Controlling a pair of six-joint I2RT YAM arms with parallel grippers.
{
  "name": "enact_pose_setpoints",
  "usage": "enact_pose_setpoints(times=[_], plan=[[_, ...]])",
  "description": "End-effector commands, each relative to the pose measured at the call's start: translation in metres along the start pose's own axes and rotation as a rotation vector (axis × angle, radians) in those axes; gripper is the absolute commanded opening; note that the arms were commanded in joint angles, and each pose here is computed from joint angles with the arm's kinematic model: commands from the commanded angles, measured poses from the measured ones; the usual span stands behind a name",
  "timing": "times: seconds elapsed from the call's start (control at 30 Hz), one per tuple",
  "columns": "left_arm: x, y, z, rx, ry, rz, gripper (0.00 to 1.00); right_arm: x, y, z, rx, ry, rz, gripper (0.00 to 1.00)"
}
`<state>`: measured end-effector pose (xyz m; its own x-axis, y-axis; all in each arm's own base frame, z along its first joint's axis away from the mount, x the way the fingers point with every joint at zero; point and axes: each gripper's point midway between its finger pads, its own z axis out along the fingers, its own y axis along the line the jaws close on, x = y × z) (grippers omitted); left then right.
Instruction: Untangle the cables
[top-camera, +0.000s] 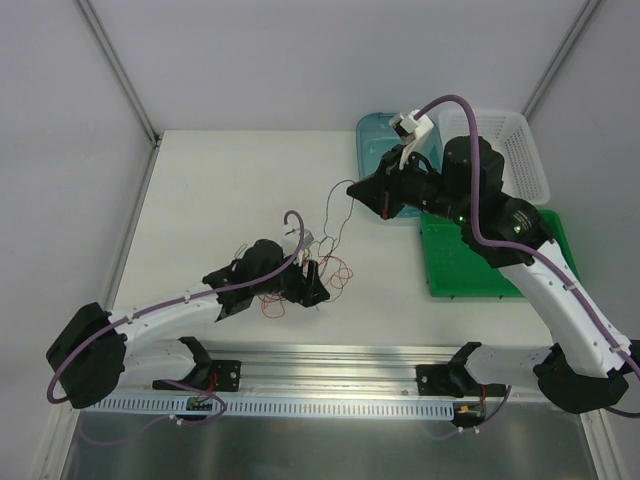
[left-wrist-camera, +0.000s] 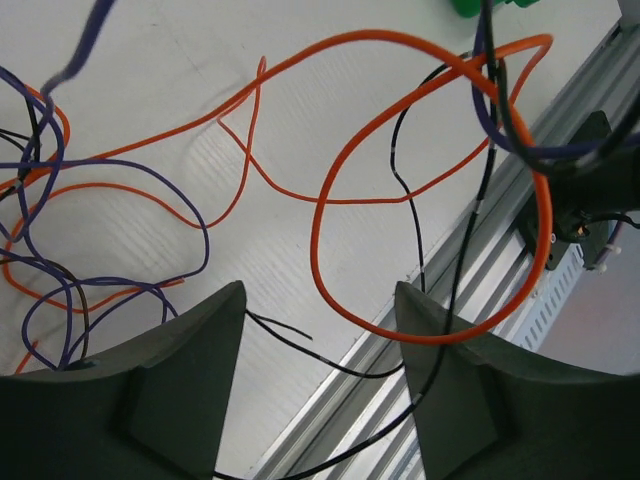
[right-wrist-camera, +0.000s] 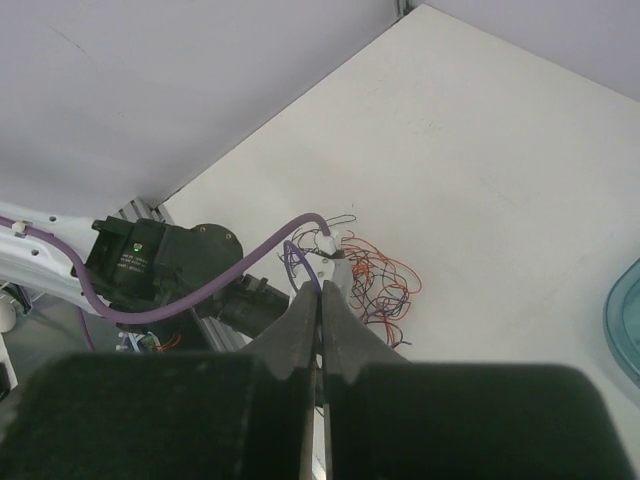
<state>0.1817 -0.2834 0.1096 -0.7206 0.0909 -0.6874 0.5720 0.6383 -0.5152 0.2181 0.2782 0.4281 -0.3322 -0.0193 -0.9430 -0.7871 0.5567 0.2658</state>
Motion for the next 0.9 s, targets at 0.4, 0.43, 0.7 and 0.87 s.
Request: enact_pose_setpoints(times=[0.4, 0.43, 0.7, 0.87], plan=[[-0.01, 0.082, -0.052, -0.428, -0.16, -0.066, 0.0, -0.022, -0.034, -0.042, 0.181, -0.087, -0.074, 0.01], [-0.011, 0.089, -0.056, -0.456, -0.16, -0.085, 0.0, -0.026, -0.037, -0.047, 0.201, -0.103, -0.076, 0.01], [0.008, 0.165, -0.089, -0.734, -0.095, -0.425, 0.0, -0.07, -0.038, -0.113, 0.32, -0.264, -0.157, 0.01], [0.008, 0.195, -0.098, -0.843, -0.1, -0.628, 0.0, -0.077, -0.046, -0.138, 0.408, -0.319, -0.156, 0.01]])
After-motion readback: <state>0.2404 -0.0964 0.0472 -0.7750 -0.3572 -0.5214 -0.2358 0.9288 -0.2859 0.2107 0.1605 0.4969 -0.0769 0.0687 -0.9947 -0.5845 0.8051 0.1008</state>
